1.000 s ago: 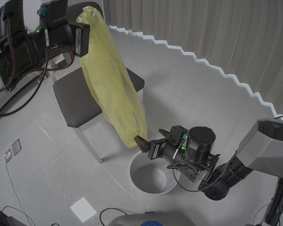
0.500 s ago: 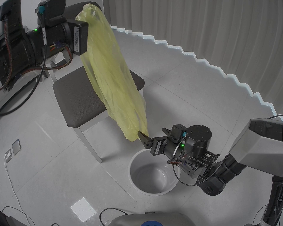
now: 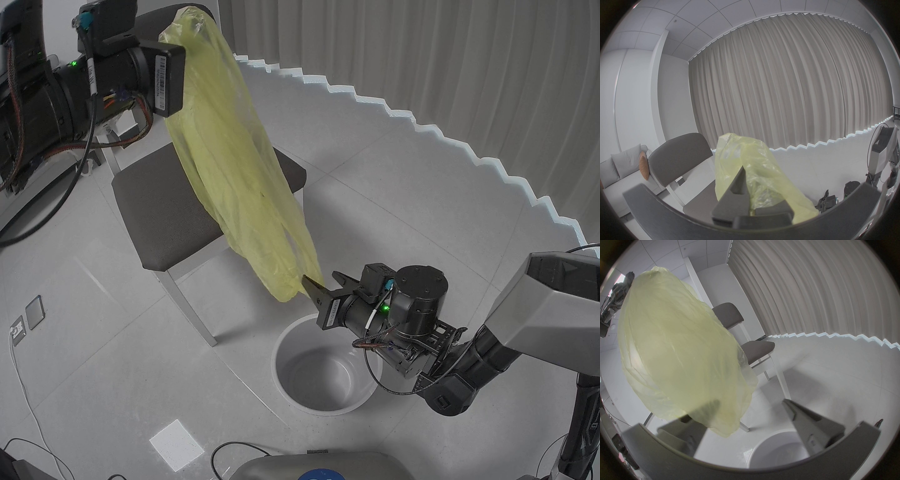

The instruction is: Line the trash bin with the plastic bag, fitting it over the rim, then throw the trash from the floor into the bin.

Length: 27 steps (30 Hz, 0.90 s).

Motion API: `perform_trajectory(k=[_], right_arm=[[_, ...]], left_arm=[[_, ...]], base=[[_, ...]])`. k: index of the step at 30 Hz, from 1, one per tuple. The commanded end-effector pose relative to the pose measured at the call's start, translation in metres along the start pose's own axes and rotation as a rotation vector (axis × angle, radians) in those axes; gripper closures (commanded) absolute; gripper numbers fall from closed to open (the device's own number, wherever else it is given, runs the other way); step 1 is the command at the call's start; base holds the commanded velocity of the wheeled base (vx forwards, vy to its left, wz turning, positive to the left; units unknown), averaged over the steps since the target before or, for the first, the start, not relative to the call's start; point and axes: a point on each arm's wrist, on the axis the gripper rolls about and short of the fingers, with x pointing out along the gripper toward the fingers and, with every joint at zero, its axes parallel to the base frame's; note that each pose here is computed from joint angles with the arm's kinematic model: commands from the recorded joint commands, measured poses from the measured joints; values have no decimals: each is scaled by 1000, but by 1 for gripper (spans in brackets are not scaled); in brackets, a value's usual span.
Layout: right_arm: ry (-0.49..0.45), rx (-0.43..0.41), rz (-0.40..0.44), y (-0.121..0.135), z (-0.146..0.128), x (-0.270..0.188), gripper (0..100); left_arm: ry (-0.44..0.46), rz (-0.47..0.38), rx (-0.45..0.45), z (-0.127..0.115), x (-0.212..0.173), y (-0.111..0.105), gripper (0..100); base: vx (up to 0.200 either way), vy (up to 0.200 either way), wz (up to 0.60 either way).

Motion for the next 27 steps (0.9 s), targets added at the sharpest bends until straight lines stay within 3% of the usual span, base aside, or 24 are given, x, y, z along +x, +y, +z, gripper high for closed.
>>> perform_trajectory(k=[1,7,13,18,22,27], right_arm=[[4,-1,1,1,0,-3,100],[56,-13,-3,-3,-8,-15,100],[71,-13,-23,-12,4,-37,100],[72,-12,-50,-21,16,-54,100],[69,-9,-82,-30,31,-73,100],[197,-22,-141,-38,28,-100,100]], left_arm=[[-2,1,0,0,-1,0,100],[0,-1,-9,1,0,0,100],[27,-34,-25,0,-2,-8,100],[129,-102,-109,-7,-10,-19,100],[243,-170,-256,-25,-20,-38,100],[377,-178,-324,-62,-36,-49,100]], base=[[0,0,0],[0,0,0],[0,0,0],[0,0,0],[0,0,0],[0,0,0]])
